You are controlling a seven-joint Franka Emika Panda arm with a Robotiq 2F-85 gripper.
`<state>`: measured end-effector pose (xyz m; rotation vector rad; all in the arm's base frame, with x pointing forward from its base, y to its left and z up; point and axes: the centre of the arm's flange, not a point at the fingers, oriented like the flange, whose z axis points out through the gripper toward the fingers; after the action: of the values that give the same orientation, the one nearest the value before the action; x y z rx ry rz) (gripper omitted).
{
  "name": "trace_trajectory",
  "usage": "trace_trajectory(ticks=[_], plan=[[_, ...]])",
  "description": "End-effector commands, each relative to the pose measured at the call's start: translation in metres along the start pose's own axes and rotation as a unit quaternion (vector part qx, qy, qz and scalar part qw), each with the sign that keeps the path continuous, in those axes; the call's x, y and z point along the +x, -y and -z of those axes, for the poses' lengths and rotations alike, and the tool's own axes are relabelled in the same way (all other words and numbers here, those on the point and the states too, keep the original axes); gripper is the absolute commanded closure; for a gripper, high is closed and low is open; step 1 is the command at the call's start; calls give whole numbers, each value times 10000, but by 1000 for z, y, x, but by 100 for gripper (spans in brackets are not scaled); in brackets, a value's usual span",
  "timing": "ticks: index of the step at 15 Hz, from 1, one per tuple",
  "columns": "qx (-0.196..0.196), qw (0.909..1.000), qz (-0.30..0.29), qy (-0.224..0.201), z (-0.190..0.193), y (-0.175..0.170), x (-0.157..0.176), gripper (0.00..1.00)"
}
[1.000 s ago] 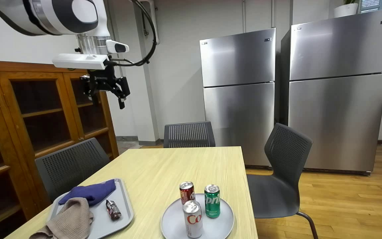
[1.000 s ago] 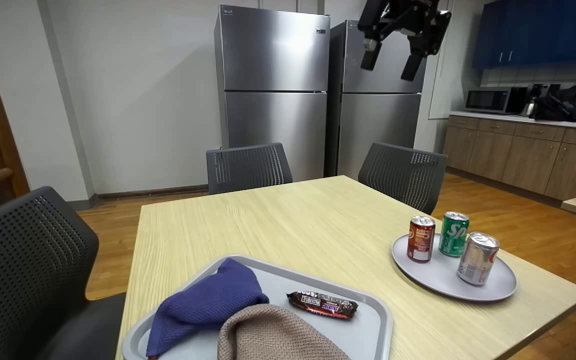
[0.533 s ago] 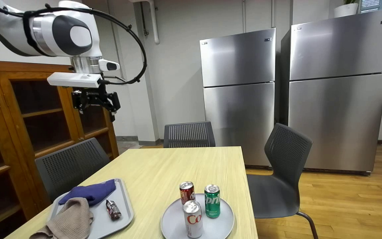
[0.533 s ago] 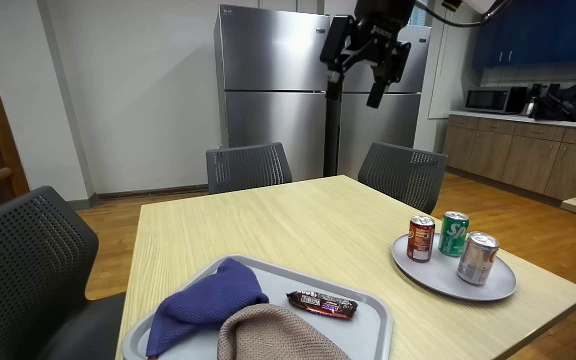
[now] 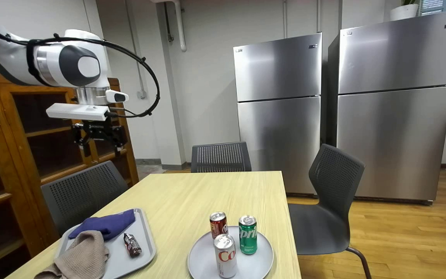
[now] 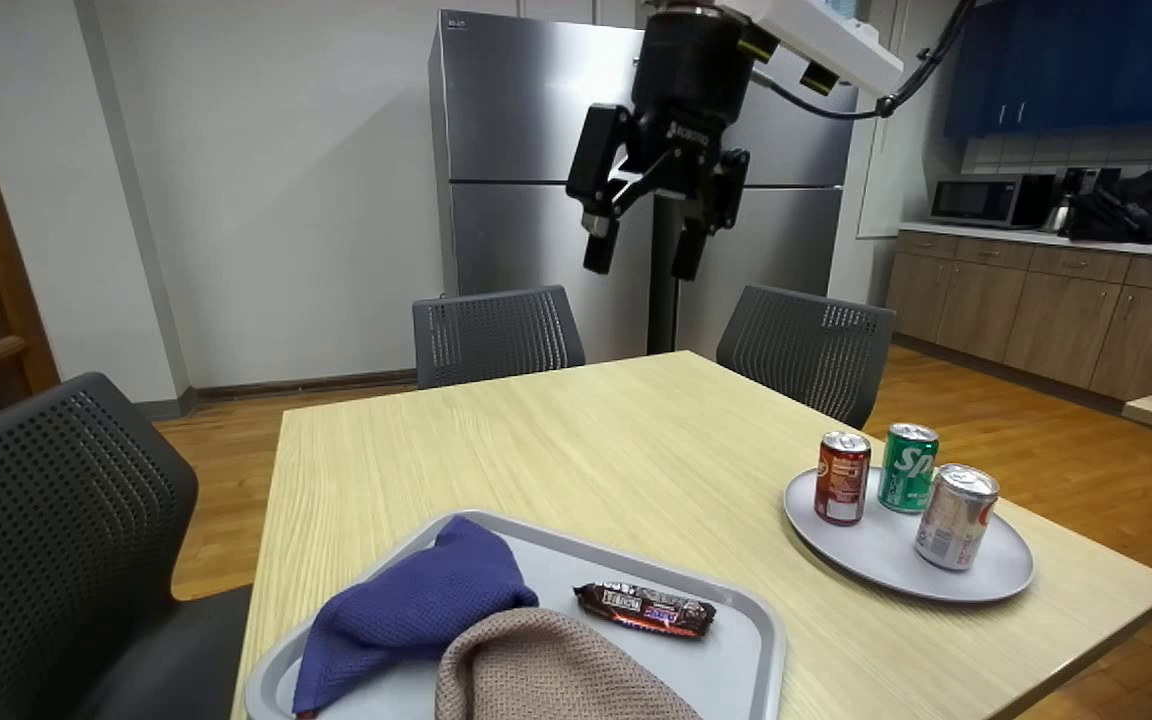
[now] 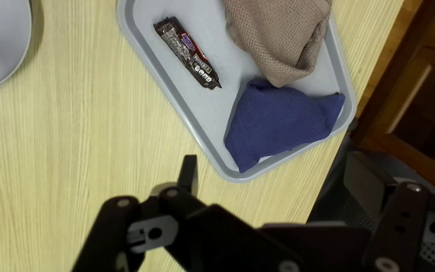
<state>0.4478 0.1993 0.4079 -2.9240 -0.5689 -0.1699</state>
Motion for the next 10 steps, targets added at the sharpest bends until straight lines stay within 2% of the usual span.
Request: trace_trajectory(ticks=[1, 10], plan=[[173, 9993, 282, 147, -23, 14, 16, 0], [290, 9953, 656, 652, -94, 39, 23, 0]])
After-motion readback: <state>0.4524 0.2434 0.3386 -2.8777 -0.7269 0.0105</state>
